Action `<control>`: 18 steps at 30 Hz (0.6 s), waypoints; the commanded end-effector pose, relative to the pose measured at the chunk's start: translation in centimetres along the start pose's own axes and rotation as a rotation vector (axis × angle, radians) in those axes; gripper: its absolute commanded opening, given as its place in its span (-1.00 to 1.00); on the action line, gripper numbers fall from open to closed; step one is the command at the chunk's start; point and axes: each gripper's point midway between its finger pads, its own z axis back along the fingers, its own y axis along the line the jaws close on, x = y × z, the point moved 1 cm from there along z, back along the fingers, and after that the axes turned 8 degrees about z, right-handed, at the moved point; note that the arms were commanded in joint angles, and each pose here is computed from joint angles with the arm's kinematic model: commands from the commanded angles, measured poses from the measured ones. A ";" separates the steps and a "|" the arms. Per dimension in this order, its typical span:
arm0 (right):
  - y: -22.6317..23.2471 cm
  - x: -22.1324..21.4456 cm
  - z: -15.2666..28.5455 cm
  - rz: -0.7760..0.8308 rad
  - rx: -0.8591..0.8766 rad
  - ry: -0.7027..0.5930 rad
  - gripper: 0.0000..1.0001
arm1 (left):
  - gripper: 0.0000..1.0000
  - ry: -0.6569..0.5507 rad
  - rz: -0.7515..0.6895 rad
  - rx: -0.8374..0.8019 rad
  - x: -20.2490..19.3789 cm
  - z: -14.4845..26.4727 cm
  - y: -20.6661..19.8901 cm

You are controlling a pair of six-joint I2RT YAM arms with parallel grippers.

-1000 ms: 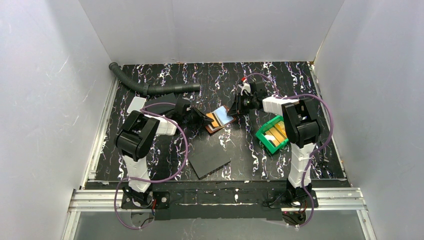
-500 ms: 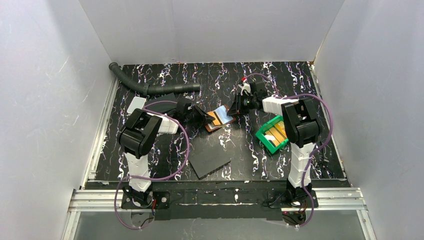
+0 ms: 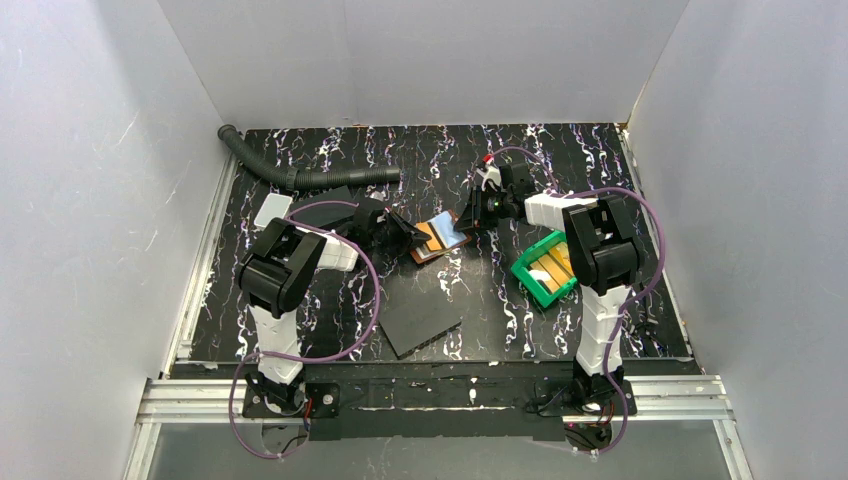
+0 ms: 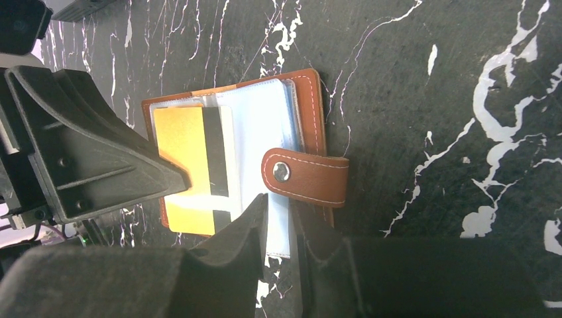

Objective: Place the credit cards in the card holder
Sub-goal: Insert the credit card into the card holder.

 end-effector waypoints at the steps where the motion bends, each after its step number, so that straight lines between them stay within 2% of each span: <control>1: -0.3 -0.5 -0.8 0.011 -0.006 0.015 -0.48 | -1.00 -0.036 0.013 -0.002 0.0 0.2 0.3; 12: -0.1 -0.6 -0.8 0.011 -0.004 0.017 -0.48 | -1.00 -0.071 0.126 -0.075 -0.1 -0.1 0.3; 18: 0.0 -0.5 -0.8 0.010 -0.001 0.015 -0.49 | -1.00 -0.087 0.137 -0.099 -0.3 -0.2 0.3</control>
